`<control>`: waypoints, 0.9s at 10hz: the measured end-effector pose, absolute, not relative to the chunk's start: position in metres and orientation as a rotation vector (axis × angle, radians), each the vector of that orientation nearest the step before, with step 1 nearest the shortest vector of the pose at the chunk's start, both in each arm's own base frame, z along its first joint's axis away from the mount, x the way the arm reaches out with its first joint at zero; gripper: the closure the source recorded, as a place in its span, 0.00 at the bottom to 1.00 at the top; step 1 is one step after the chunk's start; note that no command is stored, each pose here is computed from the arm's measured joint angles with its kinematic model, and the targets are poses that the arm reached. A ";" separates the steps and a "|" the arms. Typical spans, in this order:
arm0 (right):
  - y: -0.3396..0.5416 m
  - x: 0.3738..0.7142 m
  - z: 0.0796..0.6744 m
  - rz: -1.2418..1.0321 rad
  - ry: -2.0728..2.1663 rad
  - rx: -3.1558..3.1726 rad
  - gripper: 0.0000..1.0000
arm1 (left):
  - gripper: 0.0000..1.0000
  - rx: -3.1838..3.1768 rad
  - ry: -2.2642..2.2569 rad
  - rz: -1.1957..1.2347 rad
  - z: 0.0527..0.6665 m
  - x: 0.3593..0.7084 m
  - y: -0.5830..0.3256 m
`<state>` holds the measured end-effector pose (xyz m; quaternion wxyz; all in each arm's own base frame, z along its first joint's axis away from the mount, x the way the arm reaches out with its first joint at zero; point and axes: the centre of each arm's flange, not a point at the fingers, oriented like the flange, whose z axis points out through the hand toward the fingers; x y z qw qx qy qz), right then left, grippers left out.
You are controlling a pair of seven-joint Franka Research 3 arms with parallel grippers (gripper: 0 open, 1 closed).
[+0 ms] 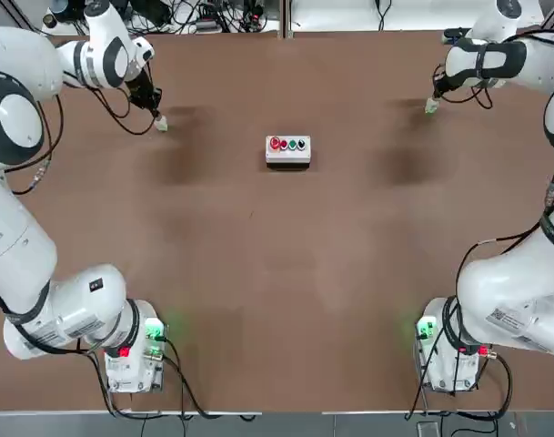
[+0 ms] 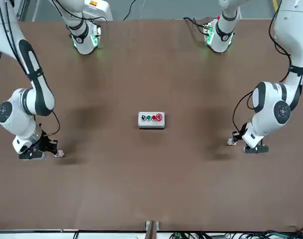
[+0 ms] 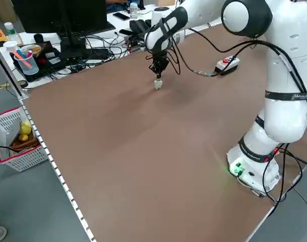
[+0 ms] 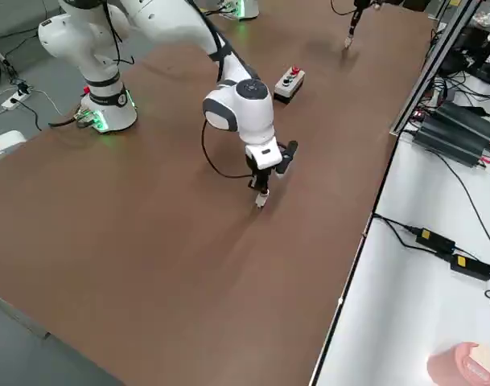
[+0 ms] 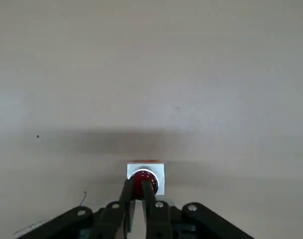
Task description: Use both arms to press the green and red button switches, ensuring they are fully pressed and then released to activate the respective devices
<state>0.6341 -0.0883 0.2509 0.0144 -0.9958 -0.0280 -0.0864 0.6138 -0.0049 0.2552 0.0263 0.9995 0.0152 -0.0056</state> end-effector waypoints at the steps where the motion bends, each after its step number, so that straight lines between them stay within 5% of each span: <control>1: -0.088 0.634 0.251 -0.268 -0.087 -3.100 0.88 | 0.99 3.089 0.047 -0.017 0.255 0.614 -0.005; 9: -0.092 0.631 0.251 -0.224 -0.077 -3.103 0.88 | 0.99 3.089 0.054 -0.020 0.255 0.614 -0.005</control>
